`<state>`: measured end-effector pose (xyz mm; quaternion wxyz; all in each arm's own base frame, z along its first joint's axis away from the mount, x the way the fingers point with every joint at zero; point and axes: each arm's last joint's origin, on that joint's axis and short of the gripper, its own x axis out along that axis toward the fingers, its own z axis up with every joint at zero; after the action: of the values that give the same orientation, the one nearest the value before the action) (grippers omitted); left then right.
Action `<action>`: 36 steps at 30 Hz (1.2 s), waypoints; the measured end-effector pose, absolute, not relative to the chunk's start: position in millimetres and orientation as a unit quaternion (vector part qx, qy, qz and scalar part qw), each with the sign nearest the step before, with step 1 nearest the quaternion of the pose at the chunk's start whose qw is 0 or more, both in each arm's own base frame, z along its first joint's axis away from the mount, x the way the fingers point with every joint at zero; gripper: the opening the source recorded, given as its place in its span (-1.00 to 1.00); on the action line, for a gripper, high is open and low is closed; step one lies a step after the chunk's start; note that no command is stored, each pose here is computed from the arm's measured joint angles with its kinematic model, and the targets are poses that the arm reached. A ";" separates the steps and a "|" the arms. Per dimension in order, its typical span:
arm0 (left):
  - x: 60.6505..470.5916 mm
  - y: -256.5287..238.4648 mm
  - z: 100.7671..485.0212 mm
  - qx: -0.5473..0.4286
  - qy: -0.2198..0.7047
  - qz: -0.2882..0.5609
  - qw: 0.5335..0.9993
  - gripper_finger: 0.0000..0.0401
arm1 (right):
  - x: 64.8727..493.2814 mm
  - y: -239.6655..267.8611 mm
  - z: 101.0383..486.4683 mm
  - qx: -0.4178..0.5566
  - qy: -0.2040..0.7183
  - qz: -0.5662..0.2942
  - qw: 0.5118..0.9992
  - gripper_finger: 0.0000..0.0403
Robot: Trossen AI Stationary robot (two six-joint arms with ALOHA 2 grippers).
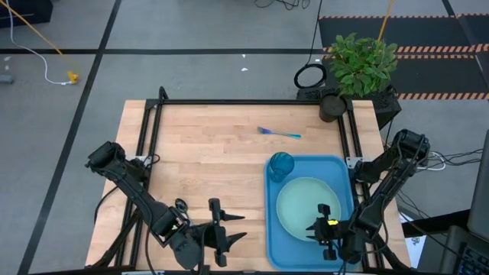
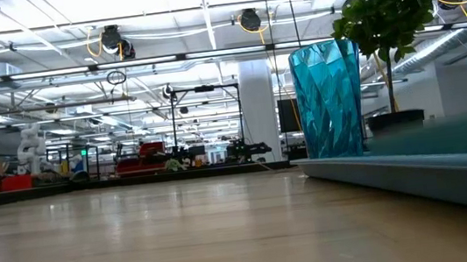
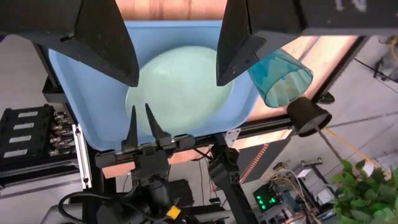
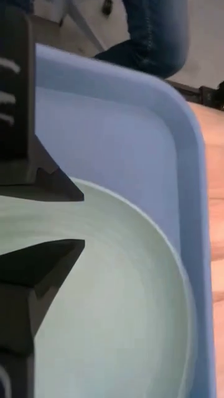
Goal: Pick and place plate/cup/fork/spoon on tray
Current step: Put the green plate on the blue serving tray to the left of the blue glass
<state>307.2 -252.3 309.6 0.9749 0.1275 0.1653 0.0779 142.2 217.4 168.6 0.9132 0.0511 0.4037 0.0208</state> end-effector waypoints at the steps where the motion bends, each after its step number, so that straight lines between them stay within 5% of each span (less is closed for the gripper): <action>1: 307.3 -252.4 309.7 0.137 0.166 0.076 0.974 0.08 | 144.2 216.0 168.4 0.051 0.408 0.020 0.911 -0.49; 18: 326.8 -226.8 309.7 0.269 0.186 0.090 0.941 0.08 | 184.9 150.3 157.1 0.063 0.581 -0.049 0.810 -0.63; 27: 335.1 -214.6 309.9 0.297 0.193 0.101 0.929 0.08 | 200.0 118.1 147.2 0.067 0.607 -0.038 0.791 -0.96; 36: 334.9 -214.5 310.1 0.337 0.197 0.097 0.916 0.08 | 203.9 95.3 134.8 0.088 0.617 -0.017 0.781 -0.97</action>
<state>334.9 -214.5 310.1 0.9155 0.3370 0.1969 0.0973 203.9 95.3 134.8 0.7814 0.0884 0.6175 -0.0174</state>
